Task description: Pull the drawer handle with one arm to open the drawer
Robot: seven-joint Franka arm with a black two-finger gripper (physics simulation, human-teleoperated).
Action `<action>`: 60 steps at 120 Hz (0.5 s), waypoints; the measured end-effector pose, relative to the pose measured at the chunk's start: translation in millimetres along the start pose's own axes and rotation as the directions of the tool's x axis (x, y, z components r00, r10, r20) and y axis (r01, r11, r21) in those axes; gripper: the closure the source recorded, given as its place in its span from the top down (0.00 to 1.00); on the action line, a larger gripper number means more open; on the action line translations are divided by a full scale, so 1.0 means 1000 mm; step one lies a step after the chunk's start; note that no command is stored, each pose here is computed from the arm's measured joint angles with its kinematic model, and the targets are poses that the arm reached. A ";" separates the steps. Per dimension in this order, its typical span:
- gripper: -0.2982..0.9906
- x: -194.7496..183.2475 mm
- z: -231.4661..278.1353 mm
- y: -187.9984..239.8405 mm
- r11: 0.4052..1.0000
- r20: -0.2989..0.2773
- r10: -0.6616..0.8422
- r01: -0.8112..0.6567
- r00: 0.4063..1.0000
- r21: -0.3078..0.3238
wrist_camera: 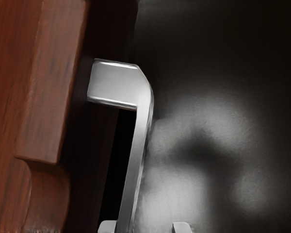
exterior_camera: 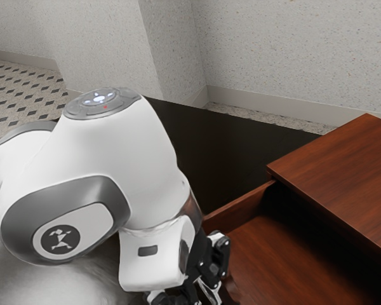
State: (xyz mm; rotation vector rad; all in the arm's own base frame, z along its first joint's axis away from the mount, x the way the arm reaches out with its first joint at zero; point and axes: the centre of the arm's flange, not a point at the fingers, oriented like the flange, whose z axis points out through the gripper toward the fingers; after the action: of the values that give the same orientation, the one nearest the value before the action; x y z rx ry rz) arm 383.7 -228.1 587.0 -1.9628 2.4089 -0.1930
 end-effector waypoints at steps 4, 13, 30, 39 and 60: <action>0.24 0.001 -0.003 0.001 1.000 -0.001 0.002 -0.002 1.000 0.006; 0.26 0.003 -0.012 0.004 1.000 -0.004 0.007 -0.006 1.000 0.023; 0.29 0.008 -0.047 0.005 0.996 -0.019 0.017 -0.015 1.000 0.089; 0.37 0.012 -0.075 0.006 0.991 -0.031 0.025 -0.020 0.999 0.136; 0.59 0.009 -0.110 0.008 0.983 -0.061 0.017 -0.005 0.998 0.183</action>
State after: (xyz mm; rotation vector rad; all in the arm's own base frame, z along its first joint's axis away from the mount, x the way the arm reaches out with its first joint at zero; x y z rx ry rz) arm 362.8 -226.9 695.8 -1.8897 2.3422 -0.4645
